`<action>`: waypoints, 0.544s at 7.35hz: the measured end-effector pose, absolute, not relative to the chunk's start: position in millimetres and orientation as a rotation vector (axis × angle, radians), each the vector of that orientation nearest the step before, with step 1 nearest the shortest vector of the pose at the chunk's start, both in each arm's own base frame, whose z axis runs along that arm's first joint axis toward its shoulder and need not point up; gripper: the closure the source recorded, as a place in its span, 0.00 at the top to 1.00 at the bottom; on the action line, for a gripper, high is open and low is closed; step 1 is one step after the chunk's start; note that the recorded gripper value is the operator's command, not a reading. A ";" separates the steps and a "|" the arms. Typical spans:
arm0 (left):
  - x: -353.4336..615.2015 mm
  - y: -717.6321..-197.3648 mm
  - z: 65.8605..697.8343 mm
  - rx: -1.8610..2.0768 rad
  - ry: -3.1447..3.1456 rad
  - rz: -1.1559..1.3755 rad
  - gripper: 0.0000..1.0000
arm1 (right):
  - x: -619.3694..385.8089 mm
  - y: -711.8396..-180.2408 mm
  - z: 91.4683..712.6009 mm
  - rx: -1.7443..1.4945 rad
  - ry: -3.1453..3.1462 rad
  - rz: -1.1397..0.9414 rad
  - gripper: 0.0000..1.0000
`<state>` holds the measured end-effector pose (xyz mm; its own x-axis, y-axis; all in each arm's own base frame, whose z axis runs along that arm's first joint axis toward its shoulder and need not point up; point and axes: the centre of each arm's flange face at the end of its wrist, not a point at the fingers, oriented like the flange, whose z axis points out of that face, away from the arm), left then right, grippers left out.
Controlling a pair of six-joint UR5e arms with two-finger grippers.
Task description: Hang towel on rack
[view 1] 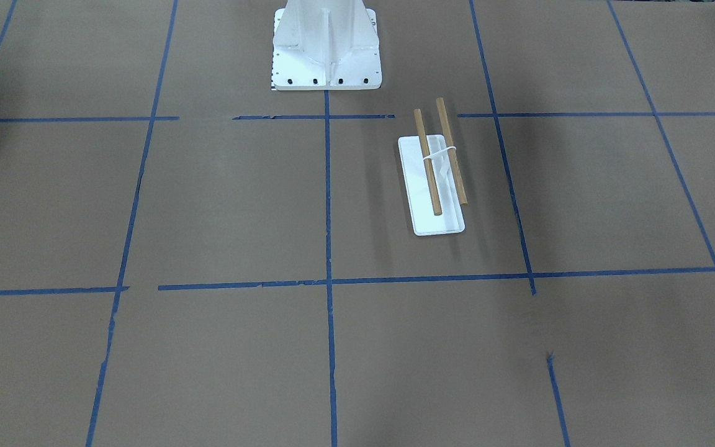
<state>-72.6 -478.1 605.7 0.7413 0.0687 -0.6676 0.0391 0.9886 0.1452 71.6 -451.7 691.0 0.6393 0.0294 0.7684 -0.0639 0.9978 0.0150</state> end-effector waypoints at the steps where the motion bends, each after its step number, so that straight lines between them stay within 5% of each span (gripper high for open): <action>1: -72.5 -478.5 603.1 0.158 0.737 0.018 1.00 | 63.5 -447.5 711.1 0.079 -0.869 -0.003 1.00; 4: -72.4 -479.1 600.5 0.163 0.739 0.020 1.00 | 7.6 -408.2 752.6 0.140 -0.771 -0.213 1.00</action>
<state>-72.4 -479.1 600.5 0.7398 0.0758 -0.6686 0.0392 0.9871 0.1552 7.6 -408.2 752.6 0.6973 -0.2416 0.6749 0.1395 0.9692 0.2029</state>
